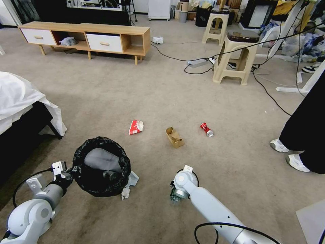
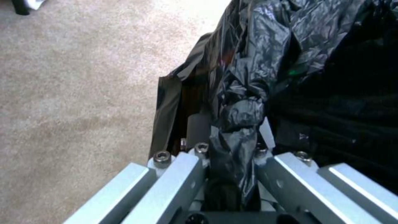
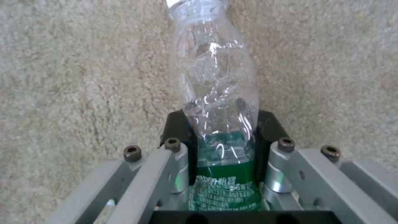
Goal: Pick up the trash bin, then pick up the garbage from the floor and place it into the trash bin.
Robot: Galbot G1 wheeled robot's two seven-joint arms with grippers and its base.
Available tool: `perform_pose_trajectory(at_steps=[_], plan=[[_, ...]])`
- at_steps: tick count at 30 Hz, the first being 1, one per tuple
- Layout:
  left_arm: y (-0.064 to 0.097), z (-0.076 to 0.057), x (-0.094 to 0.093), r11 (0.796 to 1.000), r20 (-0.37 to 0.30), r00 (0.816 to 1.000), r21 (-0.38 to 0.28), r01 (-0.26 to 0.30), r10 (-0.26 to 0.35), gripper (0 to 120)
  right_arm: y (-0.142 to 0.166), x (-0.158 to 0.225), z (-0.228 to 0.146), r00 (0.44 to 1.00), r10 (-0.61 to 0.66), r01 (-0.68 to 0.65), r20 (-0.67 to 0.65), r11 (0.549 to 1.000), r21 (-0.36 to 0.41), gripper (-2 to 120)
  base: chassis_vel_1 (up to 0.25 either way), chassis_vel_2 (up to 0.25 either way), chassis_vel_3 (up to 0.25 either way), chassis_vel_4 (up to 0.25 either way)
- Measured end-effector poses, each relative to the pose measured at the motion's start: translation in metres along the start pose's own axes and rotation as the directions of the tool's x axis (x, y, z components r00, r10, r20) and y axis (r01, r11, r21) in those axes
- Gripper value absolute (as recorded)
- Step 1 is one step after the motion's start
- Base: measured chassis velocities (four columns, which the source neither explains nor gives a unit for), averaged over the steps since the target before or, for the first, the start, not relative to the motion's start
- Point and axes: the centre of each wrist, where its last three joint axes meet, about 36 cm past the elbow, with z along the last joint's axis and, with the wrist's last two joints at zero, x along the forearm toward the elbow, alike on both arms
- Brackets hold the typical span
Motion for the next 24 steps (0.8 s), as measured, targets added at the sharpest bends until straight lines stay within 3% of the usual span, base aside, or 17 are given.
perform_pose_trajectory(at_steps=[14, 24], plan=[[-0.015, 0.002, -0.003, 1.000, -0.013, 0.999, -0.006, -0.029, 0.029, 1, 0.007, 0.048, -0.015, 0.998, -0.044, 0.044, 0.047, 0.999, 0.016, 22, 0.000, 0.000, 0.000, 0.000], [-0.028, -0.001, 0.005, 0.998, -0.052, 0.997, 0.004, -0.055, 0.055, 1, -0.003, 0.123, -0.039, 0.981, -0.105, 0.096, 0.163, 0.993, 0.064, 22, 0.000, 0.000, 0.000, 0.000]])
